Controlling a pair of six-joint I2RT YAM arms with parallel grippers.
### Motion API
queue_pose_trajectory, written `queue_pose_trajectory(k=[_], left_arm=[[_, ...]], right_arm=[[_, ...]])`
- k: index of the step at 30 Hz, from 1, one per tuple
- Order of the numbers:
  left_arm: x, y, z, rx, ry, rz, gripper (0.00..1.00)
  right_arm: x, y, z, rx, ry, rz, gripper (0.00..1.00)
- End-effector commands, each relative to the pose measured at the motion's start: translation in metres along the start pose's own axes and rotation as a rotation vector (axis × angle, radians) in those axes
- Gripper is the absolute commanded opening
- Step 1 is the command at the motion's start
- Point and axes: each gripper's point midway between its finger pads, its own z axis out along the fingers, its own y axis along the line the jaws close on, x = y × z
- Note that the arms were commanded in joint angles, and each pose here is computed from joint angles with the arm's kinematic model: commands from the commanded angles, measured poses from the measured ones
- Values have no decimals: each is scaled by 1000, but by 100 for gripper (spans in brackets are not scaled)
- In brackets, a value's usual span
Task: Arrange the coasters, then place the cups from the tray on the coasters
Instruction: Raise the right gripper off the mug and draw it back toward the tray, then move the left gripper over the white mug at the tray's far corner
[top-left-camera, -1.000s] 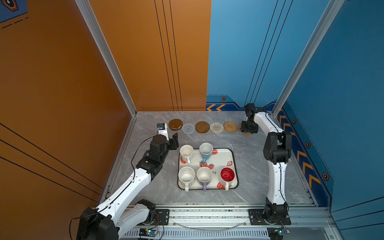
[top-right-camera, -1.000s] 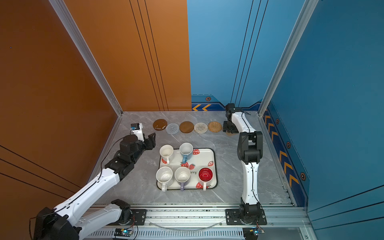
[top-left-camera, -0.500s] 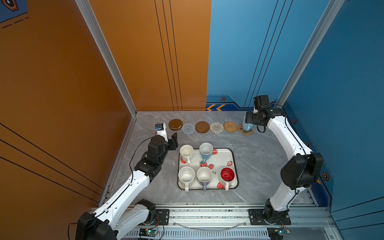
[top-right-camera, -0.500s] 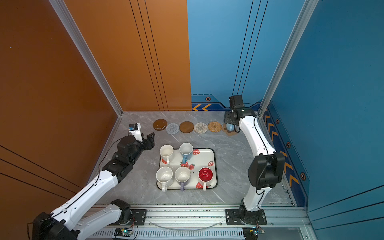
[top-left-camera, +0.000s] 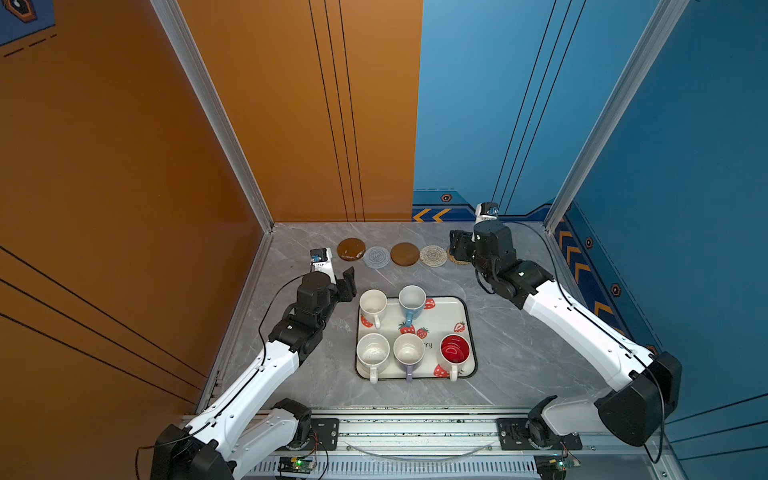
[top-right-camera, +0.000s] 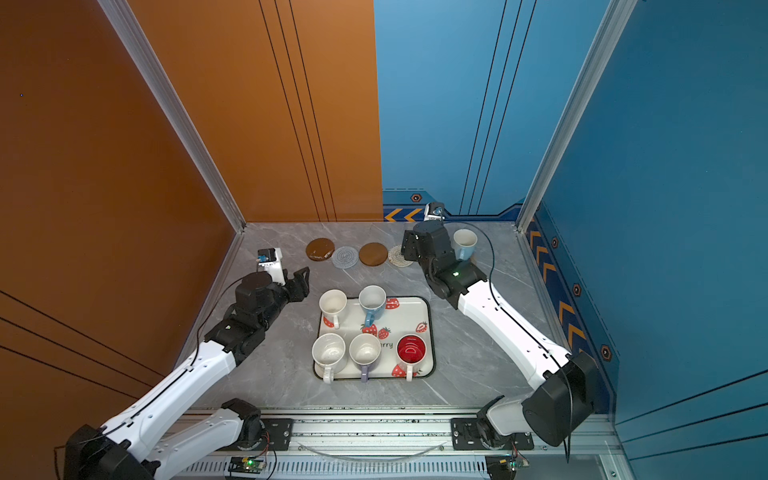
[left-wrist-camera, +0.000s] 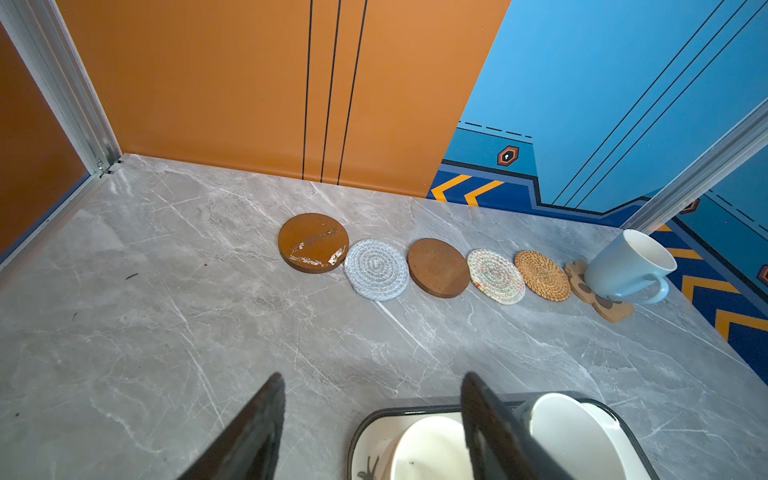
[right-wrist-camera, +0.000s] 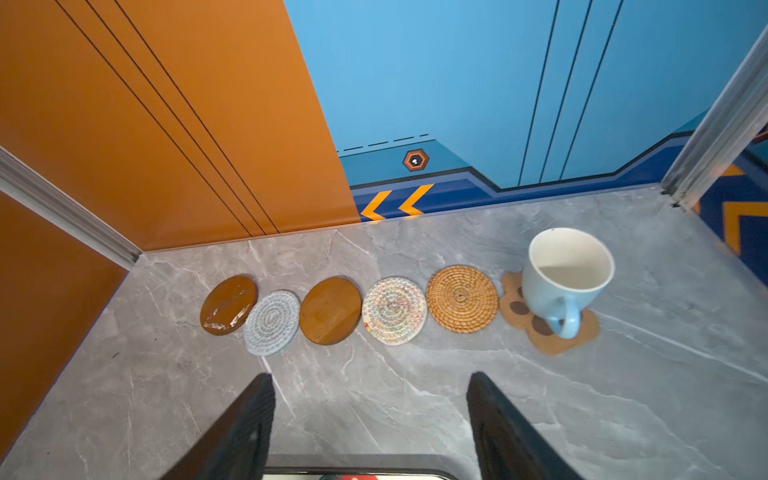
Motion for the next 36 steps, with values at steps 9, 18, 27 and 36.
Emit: queue_pose_trajectory(k=[9, 18, 27, 36], left_arm=[[6, -21, 5, 16, 107, 16, 67], [26, -27, 7, -19, 273, 72, 66], [37, -76, 2, 65, 409, 224, 65], [68, -84, -8, 24, 566, 351, 66]], right_arm=[[24, 11, 21, -28, -56, 105, 71], [35, 9, 20, -57, -32, 100, 71], [45, -5, 26, -67, -7, 137, 71], [47, -16, 23, -61, -3, 150, 71]])
